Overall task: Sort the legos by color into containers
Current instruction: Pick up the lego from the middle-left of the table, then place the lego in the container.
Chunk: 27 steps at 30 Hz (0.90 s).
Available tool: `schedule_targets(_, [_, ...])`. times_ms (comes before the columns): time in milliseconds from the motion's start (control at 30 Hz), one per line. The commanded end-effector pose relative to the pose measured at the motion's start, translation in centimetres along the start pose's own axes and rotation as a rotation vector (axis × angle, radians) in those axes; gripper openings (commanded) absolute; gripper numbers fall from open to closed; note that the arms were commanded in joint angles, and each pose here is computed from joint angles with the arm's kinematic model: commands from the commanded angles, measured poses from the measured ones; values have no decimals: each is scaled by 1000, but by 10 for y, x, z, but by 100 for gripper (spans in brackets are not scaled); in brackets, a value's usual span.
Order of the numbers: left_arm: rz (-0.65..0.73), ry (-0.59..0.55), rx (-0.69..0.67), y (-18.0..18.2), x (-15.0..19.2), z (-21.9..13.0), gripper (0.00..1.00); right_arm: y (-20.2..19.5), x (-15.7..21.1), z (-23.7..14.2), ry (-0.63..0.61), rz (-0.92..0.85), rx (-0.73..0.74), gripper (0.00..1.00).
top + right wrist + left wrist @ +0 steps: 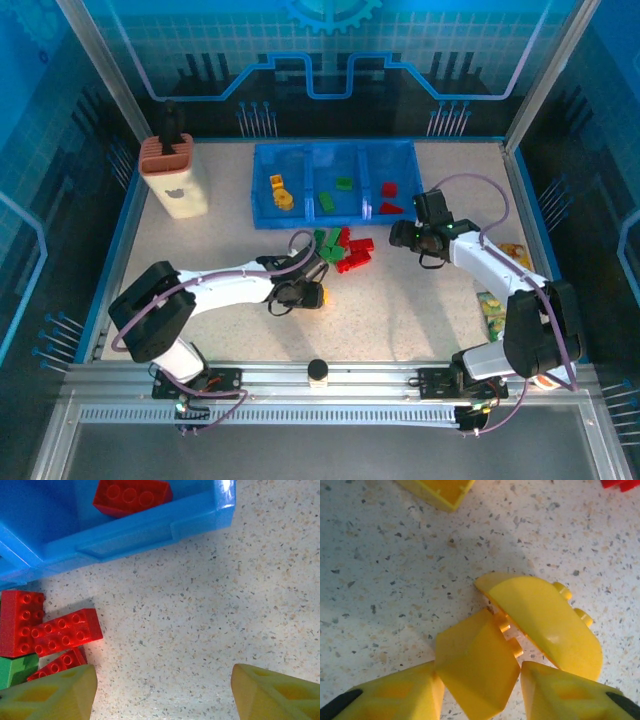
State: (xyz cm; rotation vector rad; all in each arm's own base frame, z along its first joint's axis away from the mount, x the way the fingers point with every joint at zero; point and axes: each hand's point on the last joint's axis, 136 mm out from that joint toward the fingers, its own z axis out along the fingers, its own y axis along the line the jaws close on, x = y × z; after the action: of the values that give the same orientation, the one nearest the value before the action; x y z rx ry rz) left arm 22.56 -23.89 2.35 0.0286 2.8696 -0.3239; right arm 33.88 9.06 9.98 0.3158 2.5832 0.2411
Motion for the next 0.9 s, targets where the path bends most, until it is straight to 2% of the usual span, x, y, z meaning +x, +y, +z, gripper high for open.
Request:
schedule_targets(0, [-4,-22,-28,0,-6,0,38,0,-4,-7,-29,26,-19,72])
schedule_targets(133, [-1,-34,-56,5,-8,-4,32,0,-5,-10,-36,32,-26,72])
schedule_targets(467, [20,-131,-79,9,-29,-37,30,-7,15,-10,-7,42,-27,72])
schedule_targets(867, [-70,-293,-37,36,-110,-91,30,-13,38,-13,17,32,-27,72])
